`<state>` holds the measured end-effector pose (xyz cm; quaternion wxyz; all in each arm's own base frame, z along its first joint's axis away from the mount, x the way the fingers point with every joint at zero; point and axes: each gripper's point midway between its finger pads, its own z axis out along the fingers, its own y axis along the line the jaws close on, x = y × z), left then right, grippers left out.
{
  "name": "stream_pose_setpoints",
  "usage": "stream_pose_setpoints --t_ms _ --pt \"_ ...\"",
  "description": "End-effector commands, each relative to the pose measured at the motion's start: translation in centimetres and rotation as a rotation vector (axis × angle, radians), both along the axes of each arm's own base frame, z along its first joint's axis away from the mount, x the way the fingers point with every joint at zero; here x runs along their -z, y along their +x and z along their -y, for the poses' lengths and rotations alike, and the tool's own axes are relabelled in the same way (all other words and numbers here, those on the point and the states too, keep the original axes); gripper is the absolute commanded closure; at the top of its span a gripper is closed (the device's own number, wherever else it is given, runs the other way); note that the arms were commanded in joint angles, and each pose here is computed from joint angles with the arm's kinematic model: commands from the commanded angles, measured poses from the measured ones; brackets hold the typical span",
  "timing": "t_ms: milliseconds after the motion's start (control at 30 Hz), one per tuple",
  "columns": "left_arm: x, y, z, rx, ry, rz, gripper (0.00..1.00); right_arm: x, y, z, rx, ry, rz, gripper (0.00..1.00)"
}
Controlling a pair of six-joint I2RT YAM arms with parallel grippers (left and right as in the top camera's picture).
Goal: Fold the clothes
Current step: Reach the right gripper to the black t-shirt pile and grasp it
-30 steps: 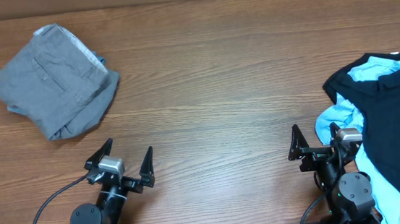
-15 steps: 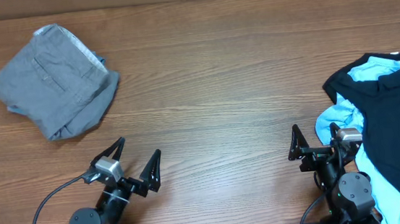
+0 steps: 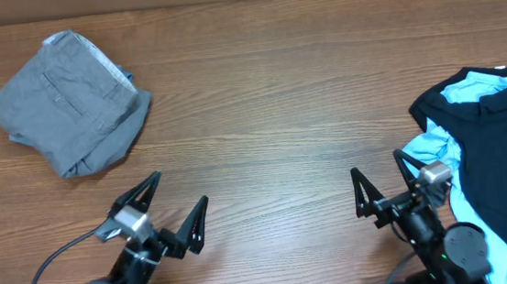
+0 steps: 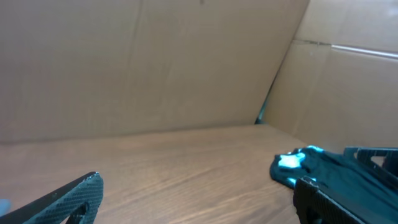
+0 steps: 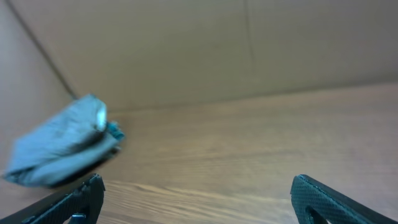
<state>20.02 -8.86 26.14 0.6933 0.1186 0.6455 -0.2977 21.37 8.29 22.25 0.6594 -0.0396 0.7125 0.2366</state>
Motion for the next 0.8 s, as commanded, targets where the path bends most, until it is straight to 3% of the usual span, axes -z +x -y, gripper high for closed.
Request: stream_pose_setpoints --t_ms 0,167,467,667,767 --pt "-3.3 -0.6 0.0 -0.007 0.016 -0.010 0.00 -5.5 -1.8 -0.4 -0.050 0.013 0.074 0.00" --pt "-4.0 1.9 -0.4 -0.019 0.049 -0.229 0.00 -6.9 -1.1 -0.3 -0.039 -0.037 -0.111 0.00" --pt "-4.6 8.1 -1.0 0.014 0.110 -0.680 0.00 -6.3 3.6 -0.1 0.048 -0.213 -0.643 0.00" --pt "-3.0 10.5 -1.2 0.045 0.125 -0.866 0.00 -5.4 7.5 -2.0 0.006 -0.240 -0.810 0.00" --pt "-2.0 10.9 -1.2 0.053 0.119 -0.913 0.00 -3.6 9.7 -1.0 0.092 -0.182 -0.900 0.00"
